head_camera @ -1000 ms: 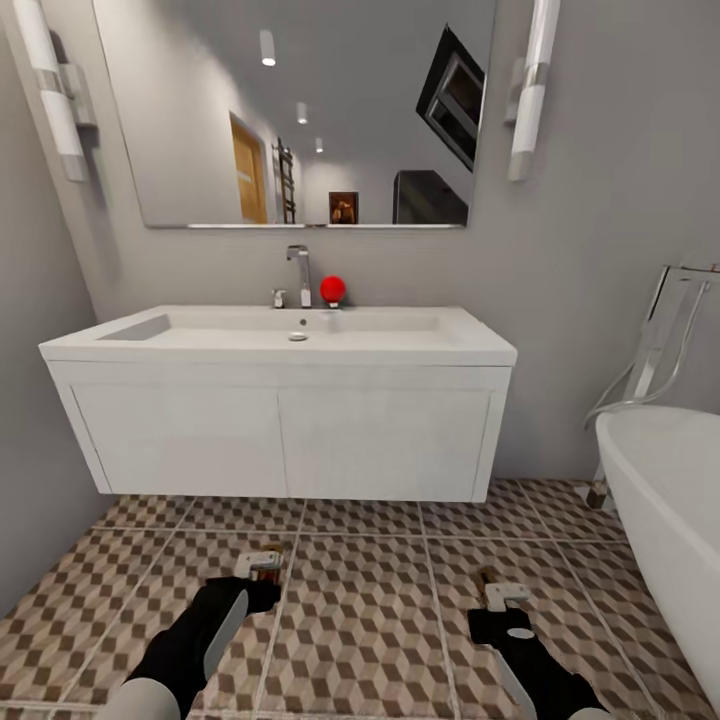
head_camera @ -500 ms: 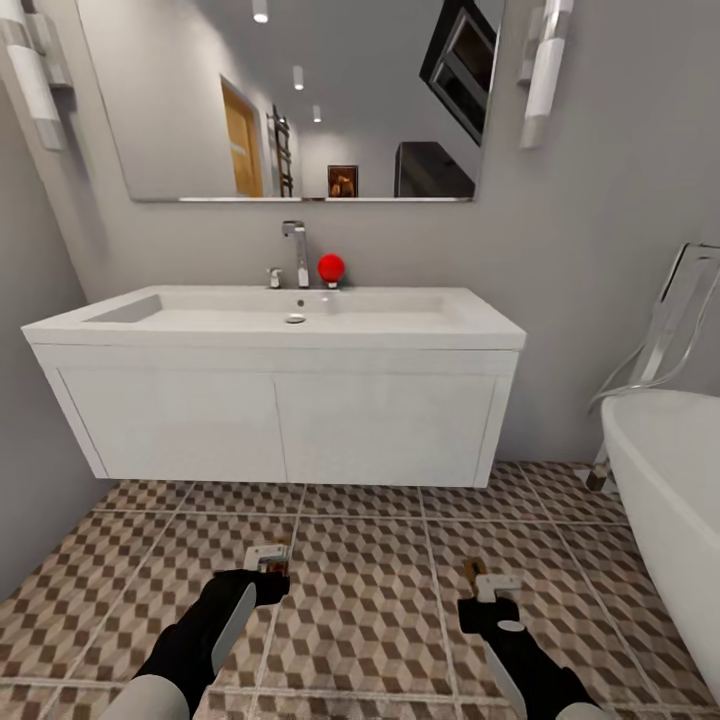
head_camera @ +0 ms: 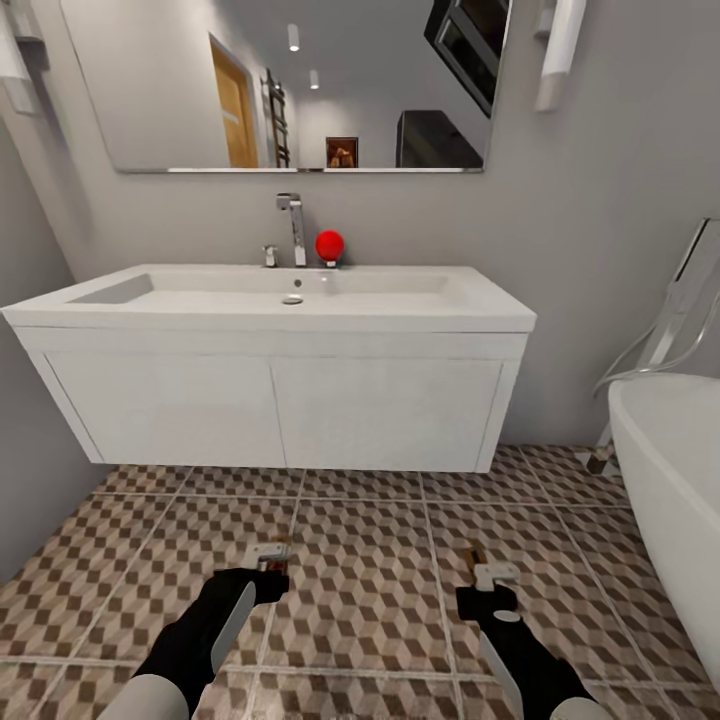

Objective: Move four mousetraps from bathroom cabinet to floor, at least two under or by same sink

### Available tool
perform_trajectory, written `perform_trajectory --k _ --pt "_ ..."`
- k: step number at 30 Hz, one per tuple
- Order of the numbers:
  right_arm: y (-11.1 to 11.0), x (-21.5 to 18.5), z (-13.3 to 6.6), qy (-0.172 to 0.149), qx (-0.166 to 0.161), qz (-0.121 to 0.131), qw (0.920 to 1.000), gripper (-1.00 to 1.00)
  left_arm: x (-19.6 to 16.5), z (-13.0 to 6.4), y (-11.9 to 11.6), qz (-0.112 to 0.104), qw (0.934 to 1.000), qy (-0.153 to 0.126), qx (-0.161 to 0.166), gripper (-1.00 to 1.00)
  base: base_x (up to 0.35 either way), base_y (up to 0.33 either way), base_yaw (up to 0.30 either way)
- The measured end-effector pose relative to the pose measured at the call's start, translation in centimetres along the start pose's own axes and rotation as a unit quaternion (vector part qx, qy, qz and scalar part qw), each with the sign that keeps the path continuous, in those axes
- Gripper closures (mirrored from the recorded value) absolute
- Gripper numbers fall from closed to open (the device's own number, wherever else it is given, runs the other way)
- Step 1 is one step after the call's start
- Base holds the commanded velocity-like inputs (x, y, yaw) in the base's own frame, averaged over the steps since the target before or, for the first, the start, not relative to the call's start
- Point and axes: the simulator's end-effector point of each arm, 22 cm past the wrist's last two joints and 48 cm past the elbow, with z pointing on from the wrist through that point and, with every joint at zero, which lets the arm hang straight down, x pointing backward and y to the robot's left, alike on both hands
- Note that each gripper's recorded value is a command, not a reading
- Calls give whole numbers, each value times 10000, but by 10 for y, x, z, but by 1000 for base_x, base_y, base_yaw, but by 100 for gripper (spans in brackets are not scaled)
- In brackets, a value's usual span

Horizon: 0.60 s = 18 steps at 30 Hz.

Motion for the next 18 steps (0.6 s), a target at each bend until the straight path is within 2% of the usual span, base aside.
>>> perform_trajectory --k 9,18 --pt "-3 15 8 142 123 -32 9998 100 14 13 2 -6 9999 150 -21 100 0 0 0" --pt "-3 15 8 138 128 -37 9998 100 13 13 2 -10 9999 143 -15 100 0 0 0"
